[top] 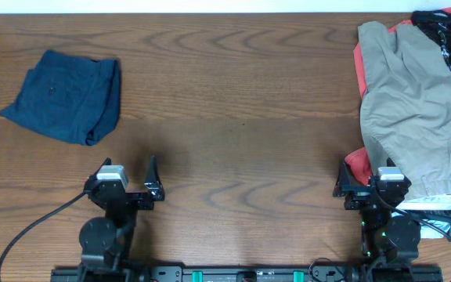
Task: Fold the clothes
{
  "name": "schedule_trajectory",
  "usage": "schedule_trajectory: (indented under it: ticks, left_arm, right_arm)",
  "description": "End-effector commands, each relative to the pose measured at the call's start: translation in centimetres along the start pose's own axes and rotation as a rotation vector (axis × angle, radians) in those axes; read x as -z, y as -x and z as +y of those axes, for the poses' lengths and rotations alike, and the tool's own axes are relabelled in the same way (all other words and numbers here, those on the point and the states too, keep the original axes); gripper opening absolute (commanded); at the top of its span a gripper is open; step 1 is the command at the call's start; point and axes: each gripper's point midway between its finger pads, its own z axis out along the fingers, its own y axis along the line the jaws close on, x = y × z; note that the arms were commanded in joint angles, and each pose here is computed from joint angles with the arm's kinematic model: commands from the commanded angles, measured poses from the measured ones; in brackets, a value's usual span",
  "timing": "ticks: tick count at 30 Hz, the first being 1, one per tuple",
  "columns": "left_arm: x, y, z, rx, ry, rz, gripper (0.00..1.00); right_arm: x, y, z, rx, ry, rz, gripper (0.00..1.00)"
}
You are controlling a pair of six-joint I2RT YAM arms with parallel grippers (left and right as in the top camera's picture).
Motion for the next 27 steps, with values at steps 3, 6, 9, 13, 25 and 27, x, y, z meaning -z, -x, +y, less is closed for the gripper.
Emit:
schedule_trajectory:
  ticks: [3,6,9,13,25,27]
  left_arm:
    - [-0.6,-0.2,0.6,-0.013,0.013,-0.096,0.98]
    - [-0.8,-0.8,1.0,-0.014,0.027,-0.089,0.98]
    - [-1.1,-2.1,1.4,-0.013,0.04,-0.063,0.98]
    - [-1.2,-4.0,1.8,-0.015,0.054,0.004,0.98]
    - [-1.2,-4.7,1.9,-0.014,0.055,0.032,0.98]
    - [-1.2,-4.7,1.9,-0.014,0.055,0.033,0.98]
  right_arm:
    - [0.0,0.0,0.1,0.012,0.002,-0.004,0.99]
    - [0.0,0.0,0.1,0.012,0.002,-0.004,0.99]
    - [0.0,0.0,0.1,0.012,0.002,-0.004,0.99]
    - [0.0,0.0,0.1,0.012,0.002,-0.004,0.99]
    - [0.0,0.0,0.1,0.012,0.002,-0.004,0.99]
    - [0.0,0.0,0.1,0.012,0.002,-0.004,0.99]
